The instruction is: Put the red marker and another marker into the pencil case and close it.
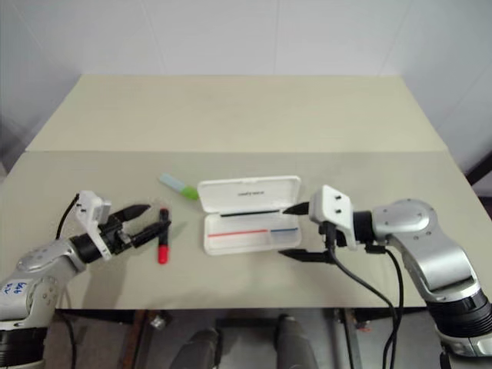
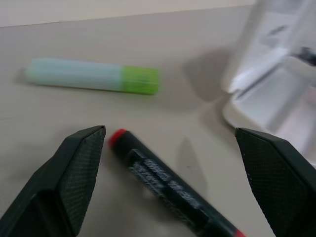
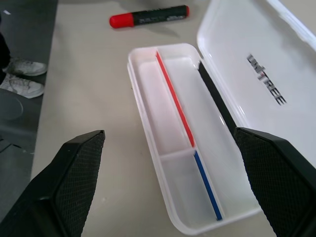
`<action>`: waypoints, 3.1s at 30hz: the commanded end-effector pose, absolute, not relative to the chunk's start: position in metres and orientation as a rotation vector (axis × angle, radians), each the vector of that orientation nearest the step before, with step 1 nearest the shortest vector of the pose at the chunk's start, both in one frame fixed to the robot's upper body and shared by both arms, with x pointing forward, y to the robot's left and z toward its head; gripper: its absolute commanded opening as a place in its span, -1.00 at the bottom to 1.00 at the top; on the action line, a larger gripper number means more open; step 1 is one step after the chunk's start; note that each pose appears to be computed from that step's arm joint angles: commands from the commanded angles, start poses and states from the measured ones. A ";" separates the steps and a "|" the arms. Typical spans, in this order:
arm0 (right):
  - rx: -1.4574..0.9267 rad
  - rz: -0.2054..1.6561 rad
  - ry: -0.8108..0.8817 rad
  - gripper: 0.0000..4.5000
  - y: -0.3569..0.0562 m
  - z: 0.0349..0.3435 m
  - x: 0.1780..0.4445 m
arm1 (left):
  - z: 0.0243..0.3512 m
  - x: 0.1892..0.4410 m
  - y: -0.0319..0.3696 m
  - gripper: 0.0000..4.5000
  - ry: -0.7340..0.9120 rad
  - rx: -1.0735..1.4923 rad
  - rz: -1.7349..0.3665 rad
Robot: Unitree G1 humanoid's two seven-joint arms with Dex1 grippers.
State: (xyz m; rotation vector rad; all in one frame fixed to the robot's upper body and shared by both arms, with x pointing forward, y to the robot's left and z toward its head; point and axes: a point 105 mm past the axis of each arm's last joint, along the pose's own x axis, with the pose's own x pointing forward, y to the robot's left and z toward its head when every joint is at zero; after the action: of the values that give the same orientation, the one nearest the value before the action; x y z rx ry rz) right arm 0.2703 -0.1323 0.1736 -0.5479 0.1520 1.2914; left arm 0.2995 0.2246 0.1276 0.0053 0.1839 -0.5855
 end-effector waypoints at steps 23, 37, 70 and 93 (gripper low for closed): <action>-0.593 1.229 0.128 1.00 -0.156 0.183 0.281 | 0.098 0.292 0.220 0.02 0.496 0.080 -0.392; -0.511 1.258 0.104 1.00 -0.171 0.180 0.266 | 0.178 0.327 0.212 -0.73 0.169 0.153 -0.585; -0.449 1.178 0.010 1.00 -0.211 0.179 0.263 | 0.217 0.284 0.015 -0.73 0.116 0.415 -1.613; -0.396 1.117 0.003 1.00 -0.201 0.173 0.258 | 0.172 0.327 0.009 0.13 0.244 0.714 -1.233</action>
State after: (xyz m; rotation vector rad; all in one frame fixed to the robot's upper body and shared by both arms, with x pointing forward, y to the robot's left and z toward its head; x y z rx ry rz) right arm 0.2610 -0.2022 0.1624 -0.3848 0.0472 1.1267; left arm 0.3258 0.0121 0.1616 0.6834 0.2863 -1.2476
